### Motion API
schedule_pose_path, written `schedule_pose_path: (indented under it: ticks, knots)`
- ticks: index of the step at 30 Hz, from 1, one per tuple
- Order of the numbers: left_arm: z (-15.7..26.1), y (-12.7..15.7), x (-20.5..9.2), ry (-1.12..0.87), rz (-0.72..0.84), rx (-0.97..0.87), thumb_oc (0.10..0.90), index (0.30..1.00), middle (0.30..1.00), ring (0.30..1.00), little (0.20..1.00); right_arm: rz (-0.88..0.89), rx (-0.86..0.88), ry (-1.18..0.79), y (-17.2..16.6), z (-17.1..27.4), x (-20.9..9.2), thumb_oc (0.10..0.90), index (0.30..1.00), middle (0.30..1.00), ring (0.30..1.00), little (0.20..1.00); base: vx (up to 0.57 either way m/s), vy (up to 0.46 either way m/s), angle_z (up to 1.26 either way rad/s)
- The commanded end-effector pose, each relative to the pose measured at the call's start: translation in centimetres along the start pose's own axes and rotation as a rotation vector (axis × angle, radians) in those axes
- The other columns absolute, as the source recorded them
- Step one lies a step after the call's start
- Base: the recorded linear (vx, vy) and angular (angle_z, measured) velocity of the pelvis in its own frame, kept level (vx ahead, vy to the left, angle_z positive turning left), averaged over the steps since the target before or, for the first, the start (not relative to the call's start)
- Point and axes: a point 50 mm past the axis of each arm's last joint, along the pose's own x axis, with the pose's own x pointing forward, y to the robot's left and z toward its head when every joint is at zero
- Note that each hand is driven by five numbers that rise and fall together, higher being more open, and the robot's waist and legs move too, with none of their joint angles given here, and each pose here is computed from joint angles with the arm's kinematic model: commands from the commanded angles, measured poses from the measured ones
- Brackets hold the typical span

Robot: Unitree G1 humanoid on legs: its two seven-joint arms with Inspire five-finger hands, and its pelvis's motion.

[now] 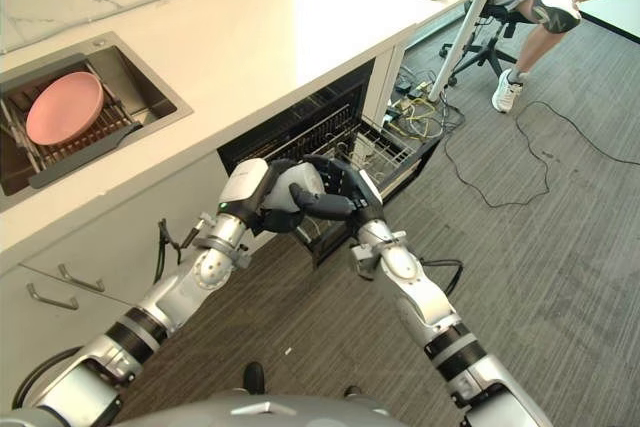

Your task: Place the dishes in the dishwasher.

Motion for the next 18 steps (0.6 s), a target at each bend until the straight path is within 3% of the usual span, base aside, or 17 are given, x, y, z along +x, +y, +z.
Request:
schedule_pose_path:
  ticks: [1,3,4,5,13,18]
  knots:
    - [7.3,4.3,5.2,-0.352,0.227,-0.019,0.400,0.300,0.300,0.300,0.300,0.033,0.005,-0.221,1.9,4.1,1.4,0.400,0.300,0.300,0.300,0.300,0.00,0.000,0.00]
    - [7.4,4.5,5.1,-0.360,0.233,-0.011,0.400,0.300,0.300,0.300,0.300,-0.010,-0.013,-0.227,1.2,4.1,1.3,0.400,0.300,0.300,0.300,0.300,0.00,0.000,0.00]
    - [7.4,4.6,5.0,-0.366,0.238,-0.008,0.543,0.514,0.514,0.514,0.514,-0.034,-0.018,-0.228,0.8,4.1,1.3,0.400,0.300,0.300,0.300,0.300,-0.03,0.018,0.00]
    - [7.4,4.7,5.0,-0.368,0.245,-0.007,0.800,0.900,0.900,0.900,0.900,-0.050,-0.018,-0.226,0.5,4.0,1.2,0.400,0.300,0.300,0.300,0.300,0.00,0.000,0.00]
    - [8.4,6.2,4.7,-0.429,0.291,0.001,0.800,0.900,0.900,0.900,0.900,-0.147,-0.078,-0.152,-1.3,2.3,1.0,0.400,0.300,0.300,0.300,0.300,-0.01,0.002,0.00]
    - [10.4,7.6,4.9,-0.522,0.391,-0.017,0.800,0.900,0.900,0.900,0.900,-0.269,-0.207,-0.149,-3.0,2.8,2.4,0.400,0.300,0.300,0.300,0.300,0.00,0.004,0.08]
